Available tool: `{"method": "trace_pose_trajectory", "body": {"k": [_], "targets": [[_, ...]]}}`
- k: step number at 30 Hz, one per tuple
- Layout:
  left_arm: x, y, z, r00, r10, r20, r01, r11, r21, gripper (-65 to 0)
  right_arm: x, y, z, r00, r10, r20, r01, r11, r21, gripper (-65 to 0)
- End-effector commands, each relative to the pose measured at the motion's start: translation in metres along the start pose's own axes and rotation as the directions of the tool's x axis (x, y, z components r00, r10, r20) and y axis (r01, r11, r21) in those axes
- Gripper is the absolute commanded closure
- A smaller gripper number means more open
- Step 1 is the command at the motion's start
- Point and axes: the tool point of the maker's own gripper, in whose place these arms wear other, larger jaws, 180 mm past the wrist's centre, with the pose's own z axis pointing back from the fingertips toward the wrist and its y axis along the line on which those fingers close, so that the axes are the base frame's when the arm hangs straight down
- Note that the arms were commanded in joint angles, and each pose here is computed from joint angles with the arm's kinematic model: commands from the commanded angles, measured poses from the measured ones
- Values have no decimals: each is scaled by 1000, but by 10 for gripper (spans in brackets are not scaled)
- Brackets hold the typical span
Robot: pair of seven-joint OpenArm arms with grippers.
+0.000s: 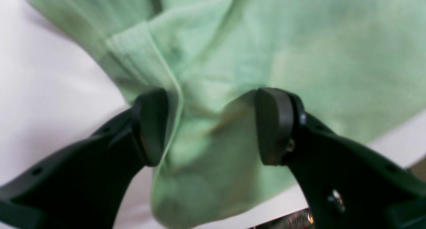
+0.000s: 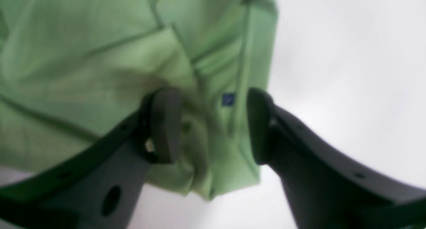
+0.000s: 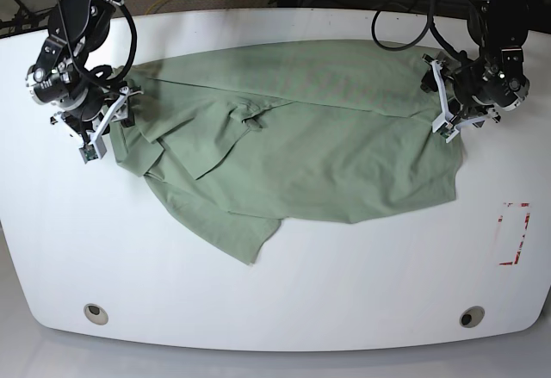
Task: Fold the T-shirt properly
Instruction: 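Slide both grippers along the shirt edges and grasp the hem corners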
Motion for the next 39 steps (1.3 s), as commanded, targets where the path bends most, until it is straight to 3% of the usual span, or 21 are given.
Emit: {"method": "trace_pose_trajectory", "body": {"k": [1, 5, 10, 16, 24, 34, 36, 39], "targets": [[-11, 13, 1, 999, 2, -40, -1, 1000, 29, -383, 25, -10, -3, 999, -9, 50, 9, 1000, 1, -409], [-22, 11, 0, 998, 10, -64, -9, 1000, 21, -383, 48, -18, -24, 995, -73, 64, 69, 996, 51, -484], [-28, 14, 3, 998, -6, -65, 7, 1000, 27, -383, 84, -22, -57, 985, -154, 72, 142, 978, 154, -458], [-27, 12, 2, 999, -5, -54, 6, 1000, 23, -383, 112, -10, -89, 985, -154, 76, 131, 960, 248, -460], [-24, 13, 4, 999, -8, -44, 10, 1000, 29, -383, 111, 15, -106, 991, -124, 40, 106, 948, 300, -460], [43, 11, 43, 985, -101, 142, 83, 988, 130, -385, 91, 43, -120, 986, -158, 55, 130, 930, 344, -457], [49, 21, 50, 985, -98, 145, 75, 984, 160, -386, 93, 43, -120, 984, -165, 71, 131, 929, 346, -419], [58, 38, 57, 982, -50, 180, 13, 980, 197, -389, 94, 43, -120, 982, -170, 78, 133, 929, 346, -258]]}}
